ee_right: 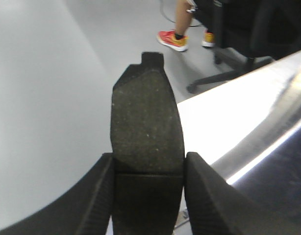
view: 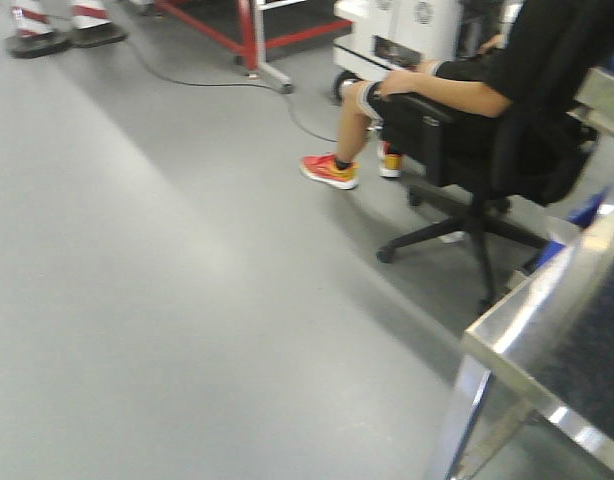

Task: Move and align brake pads A on conveyor
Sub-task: 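Back the base away from the table and turn toward the aisle, then drive along the yellow floor line toward the striped cones carrying both pads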

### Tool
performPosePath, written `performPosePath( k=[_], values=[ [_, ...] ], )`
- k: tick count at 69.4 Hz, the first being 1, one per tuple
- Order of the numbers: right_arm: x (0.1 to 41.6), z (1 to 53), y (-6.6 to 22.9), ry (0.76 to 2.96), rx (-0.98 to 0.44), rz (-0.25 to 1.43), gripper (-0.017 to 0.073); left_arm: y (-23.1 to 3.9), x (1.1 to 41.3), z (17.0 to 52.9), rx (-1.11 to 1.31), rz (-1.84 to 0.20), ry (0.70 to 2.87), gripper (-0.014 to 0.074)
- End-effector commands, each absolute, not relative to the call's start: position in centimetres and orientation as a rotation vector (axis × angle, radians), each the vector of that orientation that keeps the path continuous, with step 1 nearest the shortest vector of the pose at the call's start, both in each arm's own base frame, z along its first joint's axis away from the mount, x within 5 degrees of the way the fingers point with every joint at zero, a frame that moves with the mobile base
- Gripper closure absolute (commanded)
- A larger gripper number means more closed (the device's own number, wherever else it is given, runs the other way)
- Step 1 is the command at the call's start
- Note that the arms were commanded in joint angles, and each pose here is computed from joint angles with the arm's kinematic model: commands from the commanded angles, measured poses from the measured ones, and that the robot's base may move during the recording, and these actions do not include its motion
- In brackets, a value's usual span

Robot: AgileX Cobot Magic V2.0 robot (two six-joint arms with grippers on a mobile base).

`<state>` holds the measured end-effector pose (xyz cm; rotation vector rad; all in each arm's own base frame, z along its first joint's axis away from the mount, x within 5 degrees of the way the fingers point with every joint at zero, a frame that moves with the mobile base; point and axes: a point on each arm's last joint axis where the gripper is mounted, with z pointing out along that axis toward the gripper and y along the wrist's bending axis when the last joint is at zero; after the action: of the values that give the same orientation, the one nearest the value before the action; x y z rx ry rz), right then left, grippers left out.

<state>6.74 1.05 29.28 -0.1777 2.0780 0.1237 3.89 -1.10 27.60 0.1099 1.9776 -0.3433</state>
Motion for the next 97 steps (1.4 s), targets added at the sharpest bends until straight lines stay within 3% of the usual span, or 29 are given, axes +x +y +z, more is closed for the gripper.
performPosePath(
  k=[1,97],
  values=[
    [7.04,30.87,1.14,1.965,-0.190,0.126,0.0561,-1.24,4.16,29.13,0.108,-0.371,1.870,0.0601],
    [7.01,30.79,1.11,1.975,-0.189,0.122,0.0561,-1.24,4.16,29.12,0.108,-0.370,1.871,0.0601]
  ],
)
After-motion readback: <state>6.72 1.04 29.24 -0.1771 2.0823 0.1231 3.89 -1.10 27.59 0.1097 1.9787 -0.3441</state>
